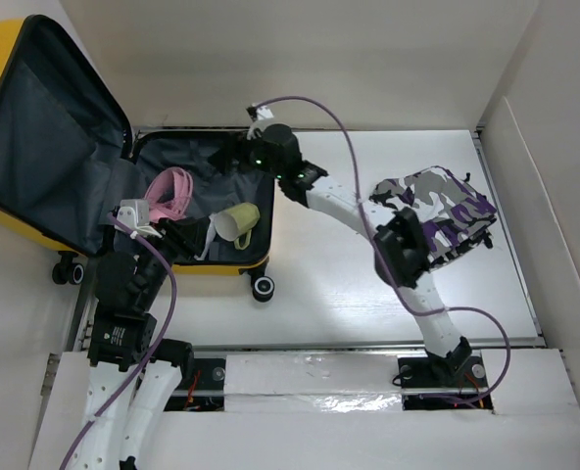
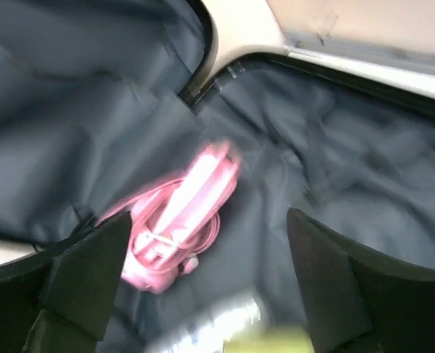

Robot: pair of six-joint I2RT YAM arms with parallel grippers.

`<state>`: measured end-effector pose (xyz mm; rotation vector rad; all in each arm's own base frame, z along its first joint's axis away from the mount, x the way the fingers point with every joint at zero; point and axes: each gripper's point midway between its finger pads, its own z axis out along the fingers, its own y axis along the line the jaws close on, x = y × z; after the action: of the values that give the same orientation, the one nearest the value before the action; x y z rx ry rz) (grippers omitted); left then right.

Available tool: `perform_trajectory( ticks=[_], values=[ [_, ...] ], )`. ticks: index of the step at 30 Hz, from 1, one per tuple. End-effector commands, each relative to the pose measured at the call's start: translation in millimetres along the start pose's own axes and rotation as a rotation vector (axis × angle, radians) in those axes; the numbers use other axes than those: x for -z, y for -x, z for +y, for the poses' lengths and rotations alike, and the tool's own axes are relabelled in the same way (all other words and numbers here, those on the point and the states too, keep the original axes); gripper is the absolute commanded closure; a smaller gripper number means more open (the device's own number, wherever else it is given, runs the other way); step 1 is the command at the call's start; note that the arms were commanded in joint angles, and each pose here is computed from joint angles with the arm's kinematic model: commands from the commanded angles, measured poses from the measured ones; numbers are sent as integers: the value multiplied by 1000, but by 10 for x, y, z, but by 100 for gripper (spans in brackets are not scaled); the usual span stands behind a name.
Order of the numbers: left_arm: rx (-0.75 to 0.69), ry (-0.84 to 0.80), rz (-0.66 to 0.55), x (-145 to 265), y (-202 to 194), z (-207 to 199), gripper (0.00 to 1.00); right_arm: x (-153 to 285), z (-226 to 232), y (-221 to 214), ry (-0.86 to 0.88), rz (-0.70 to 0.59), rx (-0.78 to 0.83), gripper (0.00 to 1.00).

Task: Pack the luggage

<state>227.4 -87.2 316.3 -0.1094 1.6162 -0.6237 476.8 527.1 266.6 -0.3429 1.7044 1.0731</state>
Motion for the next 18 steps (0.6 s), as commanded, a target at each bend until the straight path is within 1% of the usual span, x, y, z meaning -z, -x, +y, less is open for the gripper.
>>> perform_trajectory(
  ticks=[1,2,3,4,5,6,7,8,9,10,11,12,13,14,15,16,17,18],
  values=[
    [-12,-45,-67,55,221,-150,63,538,-253,664,-11,-146,61,24],
    [-11,-42,-65,52,216,-144,63,867,-79,1137,25,-270,92,62],
    [-11,-42,-65,48,216,-144,63,1036,-210,1140,-1,-281,102,81],
    [-13,-42,-64,48,213,-141,63,1258,-765,803,-122,-227,86,93],
    [-13,-42,-65,48,216,-143,63,1577,-750,1056,-146,-285,102,100],
    [-11,-43,-63,45,212,-144,63,1779,-922,1078,-192,-306,109,100],
    [-13,-42,-65,40,218,-142,63,2024,-1314,734,-297,-254,82,100],
    [-12,-42,-61,32,205,-138,63,2336,-1681,807,-386,-279,65,100],
    [-11,-48,-59,29,204,-149,64,2636,-1757,937,-433,-322,50,100],
    [-13,-49,-57,27,197,-147,67,2917,-2039,930,-550,-350,33,100],
    [-11,-48,-56,20,195,-146,69,3379,-2546,679,-727,-321,-22,100],
    [-11,-51,-54,15,190,-149,71,3664,-2744,671,-814,-347,-58,100],
    [-9,-51,-54,11,191,-149,76,3932,-2861,692,-873,-371,-78,100],
    [-11,-51,-51,2,182,-145,79,4158,-3020,636,-933,-379,-111,81],
    [-11,-52,-50,-1,181,-147,83,4557,-3294,497,-1037,-395,-173,66],
    [-11,-55,-49,-6,176,-150,88,4742,-3381,470,-1075,-418,-202,54],
    [-9,-56,-45,-13,168,-151,91,4902,-3466,403,-1109,-433,-241,37],
    [-11,-58,-45,-16,171,-154,94,5151,-3596,256,-1170,-476,-324,30]
  ],
)
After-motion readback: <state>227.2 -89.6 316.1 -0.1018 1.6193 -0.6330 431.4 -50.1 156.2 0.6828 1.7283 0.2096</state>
